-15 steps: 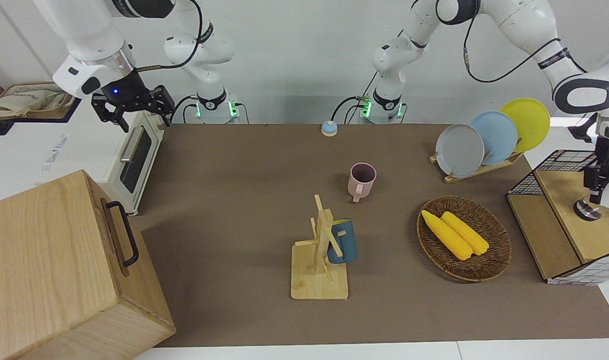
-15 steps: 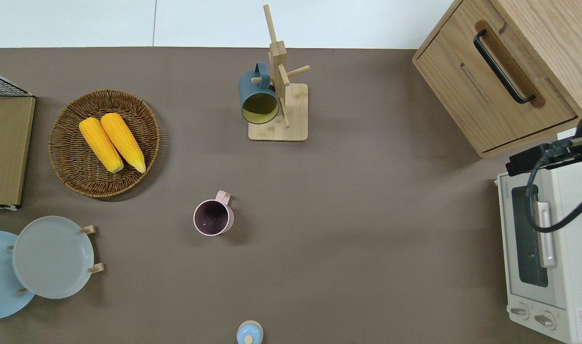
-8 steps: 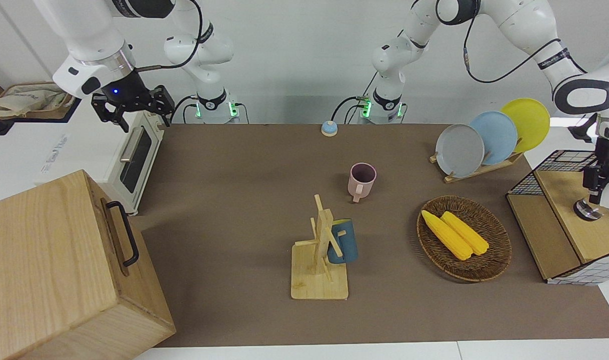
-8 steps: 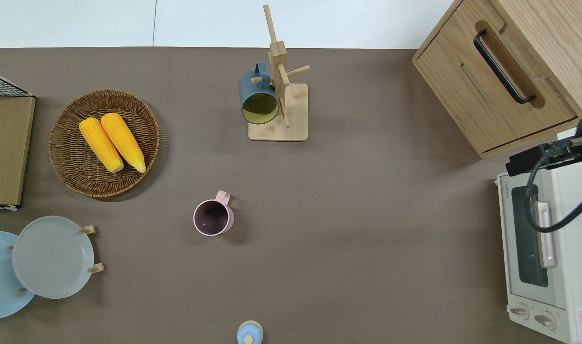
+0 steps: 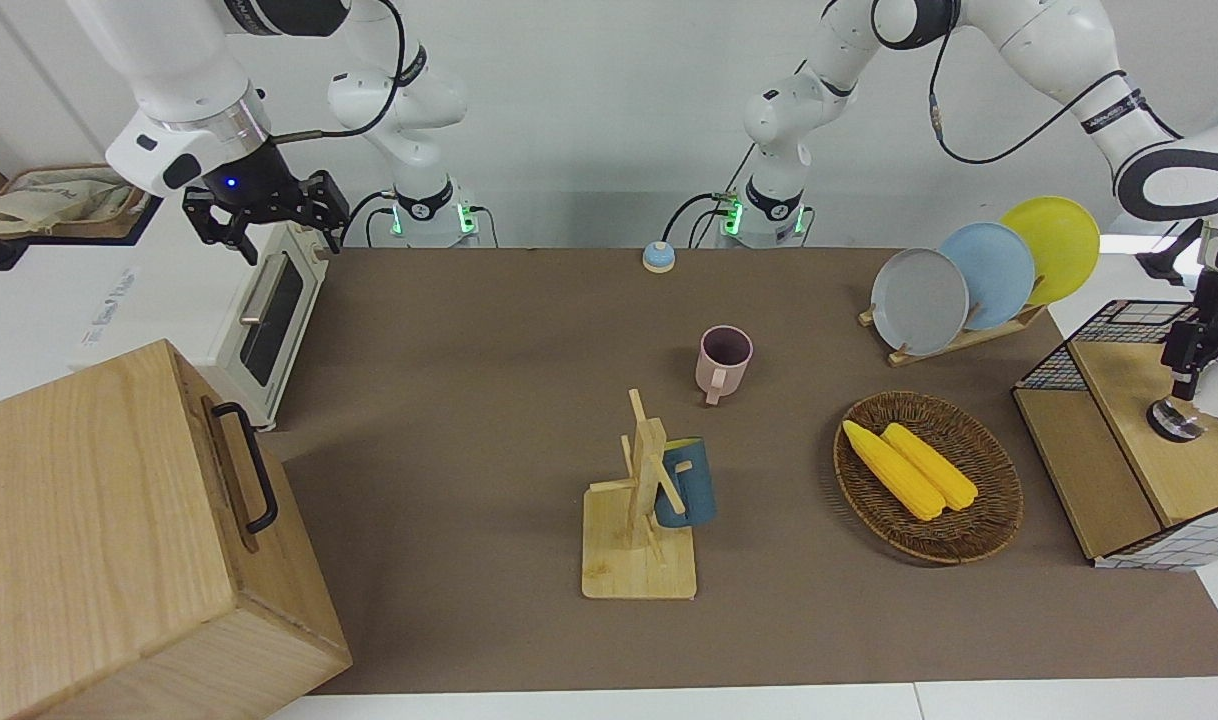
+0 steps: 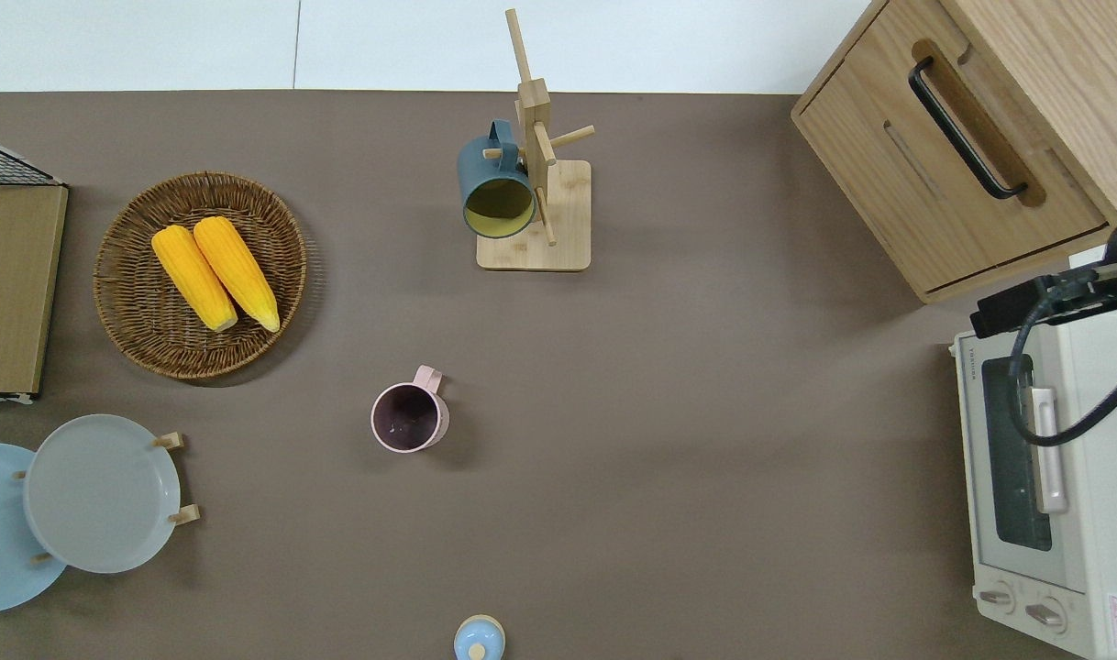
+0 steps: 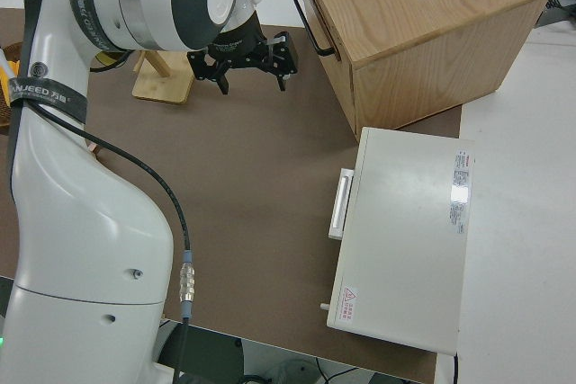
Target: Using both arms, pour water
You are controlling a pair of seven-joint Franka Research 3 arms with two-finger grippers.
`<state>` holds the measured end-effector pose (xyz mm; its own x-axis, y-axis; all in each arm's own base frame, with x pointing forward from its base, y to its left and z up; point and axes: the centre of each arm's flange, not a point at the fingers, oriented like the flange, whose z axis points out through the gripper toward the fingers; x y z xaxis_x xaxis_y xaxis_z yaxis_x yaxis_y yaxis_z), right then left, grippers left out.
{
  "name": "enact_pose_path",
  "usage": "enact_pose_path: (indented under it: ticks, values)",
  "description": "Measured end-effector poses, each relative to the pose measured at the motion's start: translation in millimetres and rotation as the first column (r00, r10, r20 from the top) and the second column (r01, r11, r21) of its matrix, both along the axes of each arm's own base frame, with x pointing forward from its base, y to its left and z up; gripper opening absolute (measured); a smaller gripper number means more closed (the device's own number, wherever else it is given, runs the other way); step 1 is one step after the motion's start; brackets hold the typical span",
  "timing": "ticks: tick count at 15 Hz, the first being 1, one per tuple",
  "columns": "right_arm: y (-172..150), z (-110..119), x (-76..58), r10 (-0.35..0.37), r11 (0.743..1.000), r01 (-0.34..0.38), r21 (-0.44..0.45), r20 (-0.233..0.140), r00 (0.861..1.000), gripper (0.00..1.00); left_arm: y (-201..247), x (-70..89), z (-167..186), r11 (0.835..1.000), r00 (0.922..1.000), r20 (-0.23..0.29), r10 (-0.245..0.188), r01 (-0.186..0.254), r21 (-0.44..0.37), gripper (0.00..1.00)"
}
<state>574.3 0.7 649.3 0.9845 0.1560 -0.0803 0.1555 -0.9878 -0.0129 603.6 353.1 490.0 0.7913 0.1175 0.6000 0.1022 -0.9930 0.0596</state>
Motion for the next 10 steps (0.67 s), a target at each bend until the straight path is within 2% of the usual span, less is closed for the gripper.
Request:
enact_pose_path:
  ticks: [2,5,8,10]
  values:
    - [0.0,0.0,0.0,0.0,1.0,0.0,0.0,0.0,1.0,0.99,4.7,-3.8,11.7,1.0,0.9989,-0.043,-0.021,0.021,0.004,1.0]
    - [0.0,0.0,0.0,0.0,1.0,0.0,0.0,0.0,1.0,0.99,14.5,-13.9,34.0,0.997,0.9888,-0.143,-0.043,0.052,0.061,1.0]
    - [0.0,0.0,0.0,0.0,1.0,0.0,0.0,0.0,1.0,0.99,14.0,-20.5,49.7,0.996,0.9804,-0.188,-0.057,0.07,0.061,1.0]
    - [0.0,0.0,0.0,0.0,1.0,0.0,0.0,0.0,1.0,0.99,10.0,-27.4,56.8,0.997,0.9731,-0.224,-0.054,0.063,0.035,1.0]
